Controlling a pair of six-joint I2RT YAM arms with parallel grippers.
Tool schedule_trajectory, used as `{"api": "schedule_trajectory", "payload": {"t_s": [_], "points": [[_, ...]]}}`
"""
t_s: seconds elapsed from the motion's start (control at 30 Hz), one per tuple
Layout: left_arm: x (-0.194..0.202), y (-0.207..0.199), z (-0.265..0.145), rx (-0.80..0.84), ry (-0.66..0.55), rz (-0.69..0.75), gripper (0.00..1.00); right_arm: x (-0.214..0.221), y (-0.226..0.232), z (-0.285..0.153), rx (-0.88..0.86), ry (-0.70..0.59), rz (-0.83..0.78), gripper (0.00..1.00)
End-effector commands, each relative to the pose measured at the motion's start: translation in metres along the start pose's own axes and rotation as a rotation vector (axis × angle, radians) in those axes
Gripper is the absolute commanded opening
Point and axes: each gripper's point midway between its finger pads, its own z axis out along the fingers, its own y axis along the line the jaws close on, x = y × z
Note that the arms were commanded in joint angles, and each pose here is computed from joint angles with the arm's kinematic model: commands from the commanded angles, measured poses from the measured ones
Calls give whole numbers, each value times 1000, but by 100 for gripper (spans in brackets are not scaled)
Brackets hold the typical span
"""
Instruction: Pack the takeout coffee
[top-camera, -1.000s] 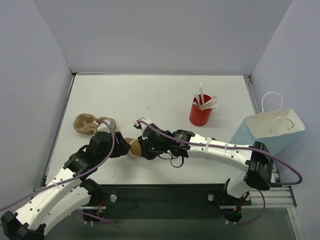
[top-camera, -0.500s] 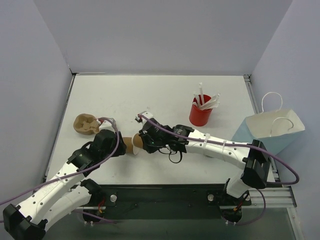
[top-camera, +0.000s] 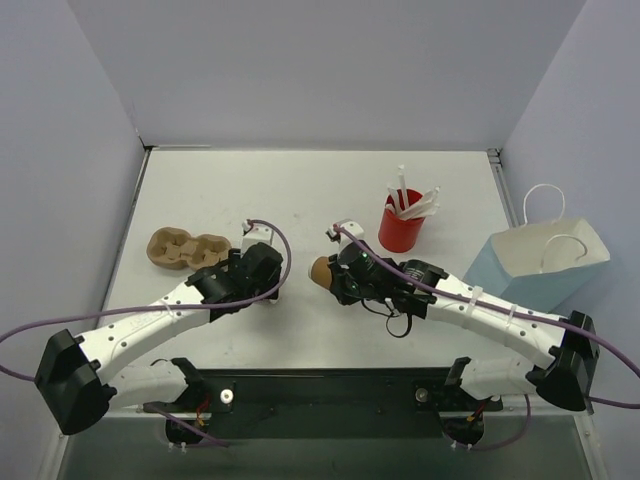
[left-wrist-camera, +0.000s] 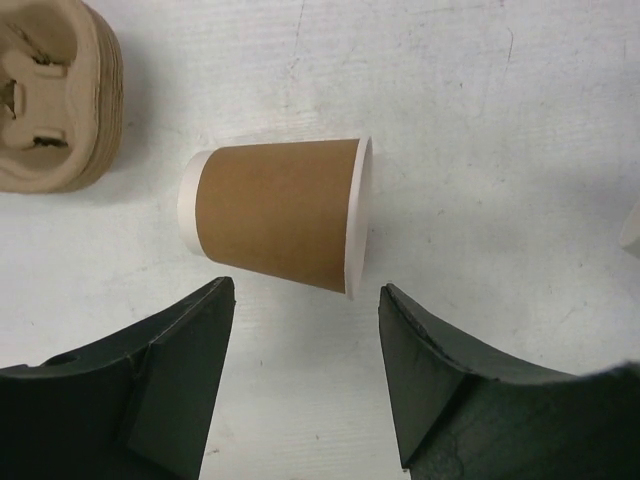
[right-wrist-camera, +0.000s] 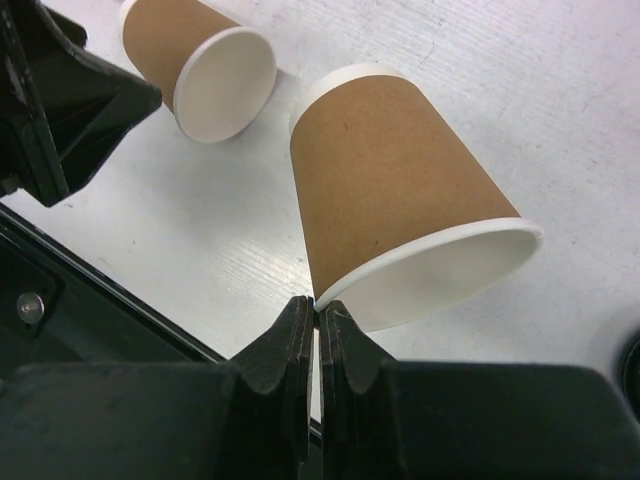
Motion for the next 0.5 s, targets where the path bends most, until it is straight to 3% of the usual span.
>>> {"api": "schedule_trajectory", "payload": {"t_s": [0.0,0.27,0.47], "points": [[-29,-5,7,-69,-82,73,70,4,-14,-9,31,-21,21,0],[-26,-20,40,-112,-57,168,67,3,-24,-19,35,-53,28,0],[-18,-21,51,-149,-32,221,36,3,-27,-24,31,-68,30,0]]}}
